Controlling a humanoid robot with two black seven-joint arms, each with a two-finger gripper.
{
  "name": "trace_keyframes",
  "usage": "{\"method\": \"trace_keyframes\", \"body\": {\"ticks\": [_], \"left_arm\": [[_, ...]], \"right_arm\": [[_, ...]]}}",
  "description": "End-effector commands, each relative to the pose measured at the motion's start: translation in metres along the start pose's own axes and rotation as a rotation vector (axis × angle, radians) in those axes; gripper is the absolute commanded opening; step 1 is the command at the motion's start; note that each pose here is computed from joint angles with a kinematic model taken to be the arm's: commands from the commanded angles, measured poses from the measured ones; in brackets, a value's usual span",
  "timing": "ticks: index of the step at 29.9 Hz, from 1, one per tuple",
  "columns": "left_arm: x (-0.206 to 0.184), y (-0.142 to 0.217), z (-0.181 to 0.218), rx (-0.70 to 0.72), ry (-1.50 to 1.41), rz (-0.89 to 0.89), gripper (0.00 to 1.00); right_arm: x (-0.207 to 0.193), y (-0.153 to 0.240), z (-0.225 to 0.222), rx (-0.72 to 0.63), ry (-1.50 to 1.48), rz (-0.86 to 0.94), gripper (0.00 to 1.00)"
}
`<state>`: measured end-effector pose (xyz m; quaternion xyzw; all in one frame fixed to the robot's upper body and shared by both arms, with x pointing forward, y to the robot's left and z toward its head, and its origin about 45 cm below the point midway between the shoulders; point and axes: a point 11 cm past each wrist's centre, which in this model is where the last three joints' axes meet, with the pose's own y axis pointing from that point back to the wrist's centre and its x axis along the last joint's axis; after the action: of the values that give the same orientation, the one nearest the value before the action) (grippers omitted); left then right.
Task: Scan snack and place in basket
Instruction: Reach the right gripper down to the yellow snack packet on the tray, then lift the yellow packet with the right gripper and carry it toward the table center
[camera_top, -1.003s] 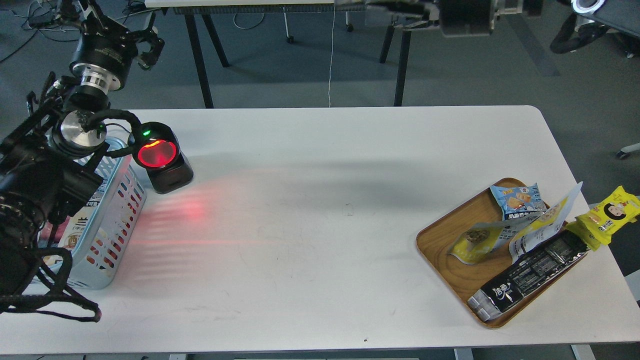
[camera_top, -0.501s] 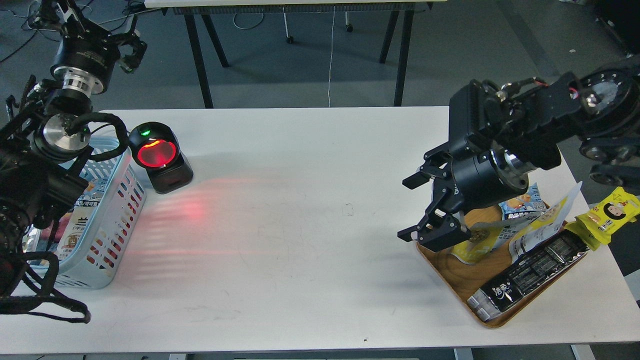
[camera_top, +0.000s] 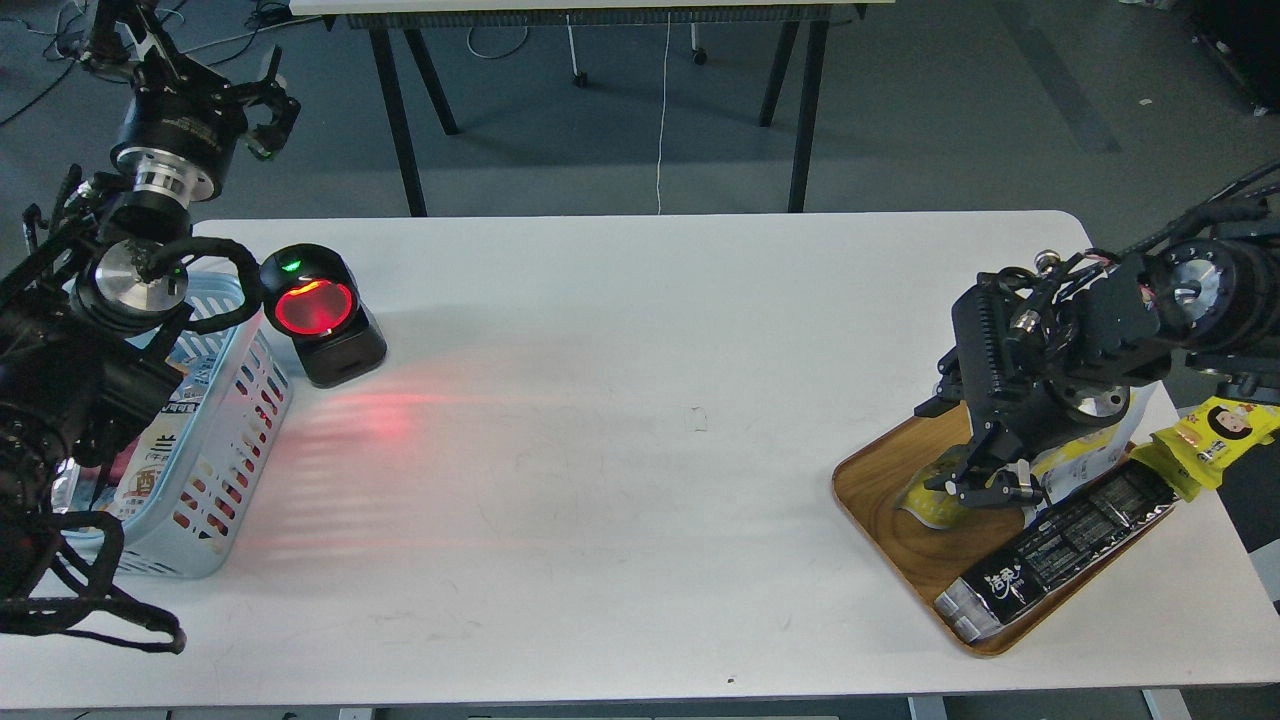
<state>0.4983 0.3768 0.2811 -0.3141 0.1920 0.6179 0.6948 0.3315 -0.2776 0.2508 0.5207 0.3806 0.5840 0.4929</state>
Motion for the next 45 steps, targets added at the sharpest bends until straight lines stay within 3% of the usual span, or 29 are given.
{"method": "trace_keyframes", "body": {"ticks": [1,3,9,14,17,30,36,40,45], "left_arm": [[0.000,0.000,0.000,0.000,0.000,0.001,1.00],[0.001,0.000,0.000,0.000,-0.001,0.002,1.00],[0.001,0.000,0.000,0.000,-0.001,0.003,1.00],[0.002,0.001,0.000,-0.001,-0.002,0.005,1.00],[0.002,0.000,0.001,-0.002,-0.001,0.005,1.00],[0.000,-0.001,0.002,-0.003,-0.002,0.001,1.00],[0.001,0.000,0.003,-0.004,-0.006,0.004,1.00],[0.001,0.000,0.001,-0.001,-0.004,0.003,1.00],[0.000,0.000,0.000,0.001,-0.004,0.002,1.00]], "right_arm": [[-0.010,-0.006,-0.005,0.014,-0.019,-0.012,0.61],[-0.015,-0.008,-0.007,0.016,-0.027,-0.017,0.54],[-0.017,-0.007,-0.005,0.009,-0.016,-0.033,0.16],[-0.017,-0.001,0.004,-0.018,-0.017,-0.036,0.11],[-0.015,0.002,0.006,-0.027,-0.023,-0.028,0.00],[0.001,0.043,0.030,-0.140,-0.020,0.031,0.00],[0.062,0.064,0.051,-0.204,-0.012,0.224,0.00],[0.125,0.043,0.048,-0.149,0.084,0.302,0.00],[0.161,0.025,0.059,-0.152,0.124,0.324,0.00]]}}
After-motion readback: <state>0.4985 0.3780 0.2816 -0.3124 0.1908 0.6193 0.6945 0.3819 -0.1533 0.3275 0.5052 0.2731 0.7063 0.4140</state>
